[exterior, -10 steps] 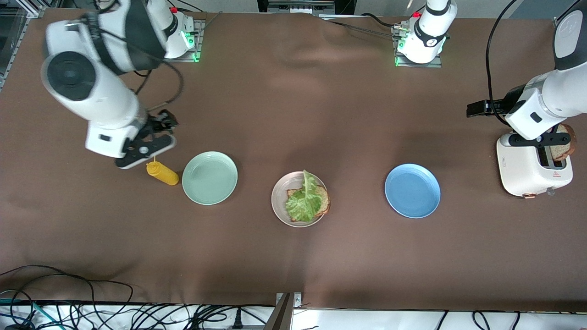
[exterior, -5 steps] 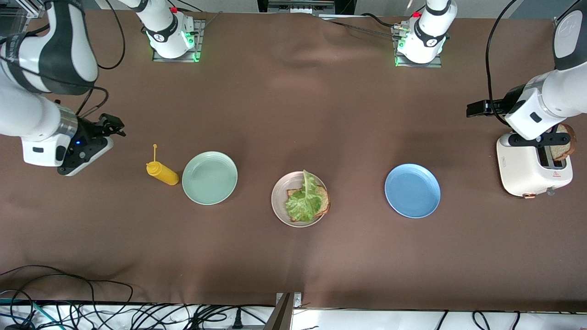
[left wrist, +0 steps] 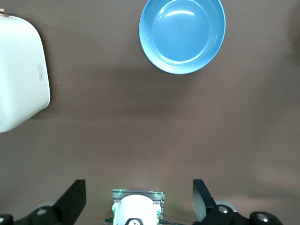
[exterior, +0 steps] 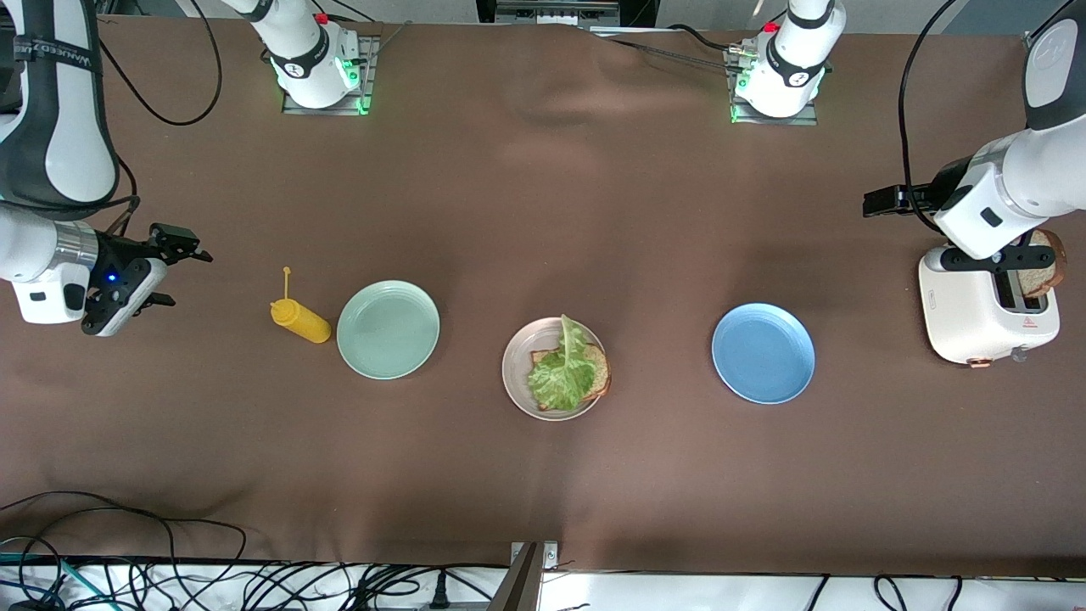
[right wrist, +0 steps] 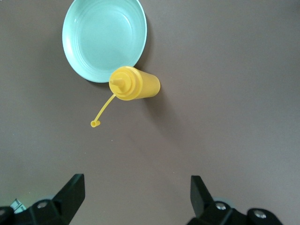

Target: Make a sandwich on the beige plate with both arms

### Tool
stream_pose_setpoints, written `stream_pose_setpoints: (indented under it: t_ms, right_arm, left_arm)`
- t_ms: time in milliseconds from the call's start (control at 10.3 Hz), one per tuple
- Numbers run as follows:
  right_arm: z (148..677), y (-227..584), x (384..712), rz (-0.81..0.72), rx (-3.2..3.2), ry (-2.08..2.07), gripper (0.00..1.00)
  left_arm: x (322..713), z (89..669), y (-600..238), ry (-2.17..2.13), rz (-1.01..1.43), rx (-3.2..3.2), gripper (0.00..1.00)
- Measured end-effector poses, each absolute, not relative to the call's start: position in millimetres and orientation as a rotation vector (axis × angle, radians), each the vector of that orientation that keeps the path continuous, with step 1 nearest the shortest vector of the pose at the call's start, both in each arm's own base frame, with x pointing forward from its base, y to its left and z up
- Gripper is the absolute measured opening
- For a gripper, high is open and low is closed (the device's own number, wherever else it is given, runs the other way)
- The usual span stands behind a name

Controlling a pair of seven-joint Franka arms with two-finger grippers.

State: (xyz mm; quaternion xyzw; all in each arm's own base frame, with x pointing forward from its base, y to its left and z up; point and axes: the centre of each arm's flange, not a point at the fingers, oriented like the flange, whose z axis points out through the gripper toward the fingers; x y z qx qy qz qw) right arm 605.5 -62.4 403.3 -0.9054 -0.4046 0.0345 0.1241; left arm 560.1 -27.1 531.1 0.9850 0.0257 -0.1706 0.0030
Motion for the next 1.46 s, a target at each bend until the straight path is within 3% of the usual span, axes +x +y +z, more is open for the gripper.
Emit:
stream_pose_setpoints:
  t_ms: [1459]
  right_arm:
    - [417.4, -51.9, 620.5, 0.049, -2.644, -1.230, 1.00]
  left_arm:
    - [560.1, 531.1, -27.0, 0.081, -0.535, 3.088, 1.00]
